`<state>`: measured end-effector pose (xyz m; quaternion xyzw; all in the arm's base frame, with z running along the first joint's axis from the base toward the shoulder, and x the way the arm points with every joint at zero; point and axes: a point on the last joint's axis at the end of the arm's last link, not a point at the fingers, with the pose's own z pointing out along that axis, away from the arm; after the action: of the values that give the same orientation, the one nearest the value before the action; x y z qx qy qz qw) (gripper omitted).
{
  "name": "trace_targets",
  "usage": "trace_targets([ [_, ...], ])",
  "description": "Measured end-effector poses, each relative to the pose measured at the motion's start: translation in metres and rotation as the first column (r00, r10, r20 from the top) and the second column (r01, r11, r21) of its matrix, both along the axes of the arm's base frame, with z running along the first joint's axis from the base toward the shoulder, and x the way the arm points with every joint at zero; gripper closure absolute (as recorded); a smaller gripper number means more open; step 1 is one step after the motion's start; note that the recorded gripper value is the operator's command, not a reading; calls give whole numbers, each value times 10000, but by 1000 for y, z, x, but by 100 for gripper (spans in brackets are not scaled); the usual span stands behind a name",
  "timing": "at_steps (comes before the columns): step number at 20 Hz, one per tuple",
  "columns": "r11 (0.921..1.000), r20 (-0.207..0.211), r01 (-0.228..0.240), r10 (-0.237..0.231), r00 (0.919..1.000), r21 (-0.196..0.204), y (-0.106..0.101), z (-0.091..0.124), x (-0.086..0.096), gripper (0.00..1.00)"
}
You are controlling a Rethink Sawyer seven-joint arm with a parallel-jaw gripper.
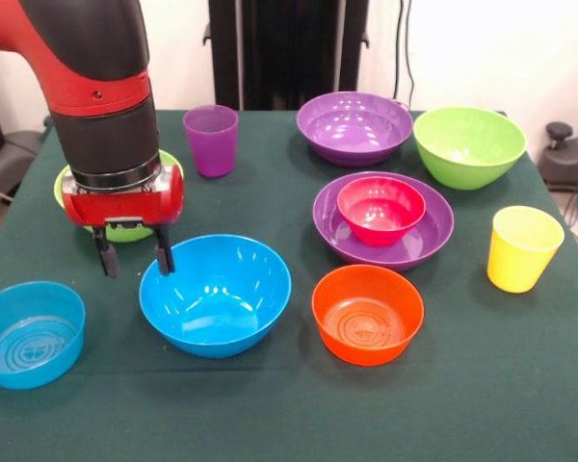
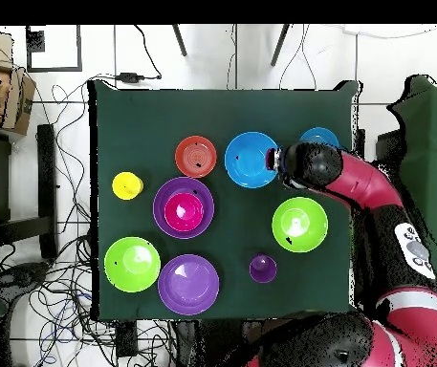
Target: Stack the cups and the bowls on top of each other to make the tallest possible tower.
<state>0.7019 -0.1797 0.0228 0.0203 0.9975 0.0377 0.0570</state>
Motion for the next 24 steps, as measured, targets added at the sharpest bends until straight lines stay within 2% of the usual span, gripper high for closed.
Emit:
trace_targets([
  [12, 10000, -47, -7, 8, 10000, 55, 2, -4, -1, 0],
  [24, 9992, -231, -64, 73, 9997, 383, 15, -24, -5, 0],
])
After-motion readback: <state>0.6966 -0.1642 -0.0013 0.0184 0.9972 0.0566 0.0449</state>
